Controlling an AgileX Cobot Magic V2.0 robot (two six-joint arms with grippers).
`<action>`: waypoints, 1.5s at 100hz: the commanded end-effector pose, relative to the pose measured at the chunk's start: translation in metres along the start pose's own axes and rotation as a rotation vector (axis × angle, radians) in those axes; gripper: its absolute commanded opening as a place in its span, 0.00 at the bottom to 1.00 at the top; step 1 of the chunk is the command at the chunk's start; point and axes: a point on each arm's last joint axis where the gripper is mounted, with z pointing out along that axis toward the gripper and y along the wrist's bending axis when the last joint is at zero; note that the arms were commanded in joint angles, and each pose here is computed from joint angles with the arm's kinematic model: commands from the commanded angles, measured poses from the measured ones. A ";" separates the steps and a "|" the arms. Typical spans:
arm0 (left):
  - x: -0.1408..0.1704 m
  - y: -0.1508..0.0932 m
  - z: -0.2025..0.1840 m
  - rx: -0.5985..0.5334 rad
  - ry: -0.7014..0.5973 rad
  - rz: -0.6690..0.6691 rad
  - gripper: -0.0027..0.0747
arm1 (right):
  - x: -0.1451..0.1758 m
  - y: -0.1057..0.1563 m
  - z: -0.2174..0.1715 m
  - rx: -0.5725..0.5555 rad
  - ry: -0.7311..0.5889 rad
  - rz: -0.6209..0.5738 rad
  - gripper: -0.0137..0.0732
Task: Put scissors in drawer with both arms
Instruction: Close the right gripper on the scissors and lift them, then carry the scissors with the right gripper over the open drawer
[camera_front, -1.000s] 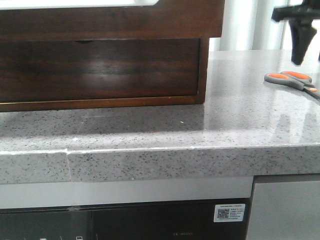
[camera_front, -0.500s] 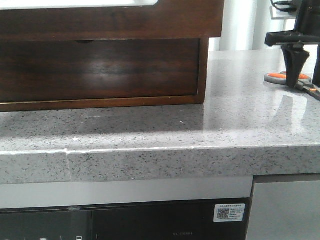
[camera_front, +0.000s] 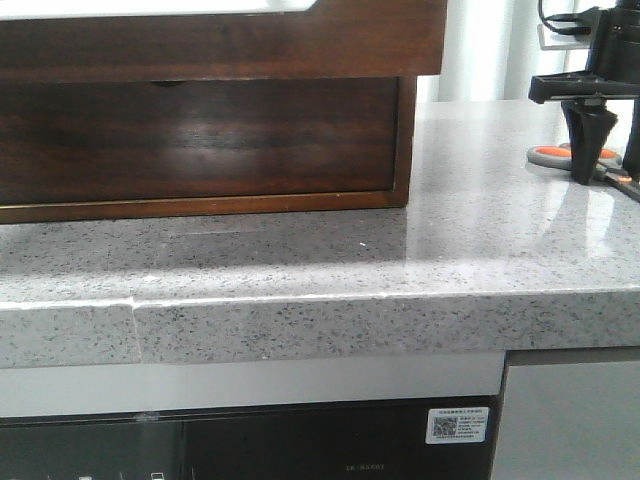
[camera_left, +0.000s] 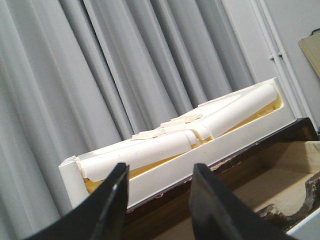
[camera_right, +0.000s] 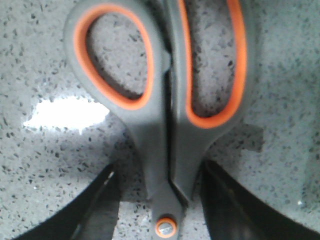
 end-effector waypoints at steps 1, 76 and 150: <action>-0.012 0.002 0.002 0.004 -0.076 -0.039 0.35 | -0.002 0.001 -0.024 0.001 -0.068 -0.014 0.44; -0.007 0.003 0.002 -0.008 -0.024 -0.040 0.35 | 0.014 0.014 -0.148 -0.041 -0.520 -0.070 0.01; -0.006 0.003 0.002 -0.007 -0.022 -0.040 0.35 | 0.117 0.209 -0.315 -0.427 -1.135 -1.118 0.01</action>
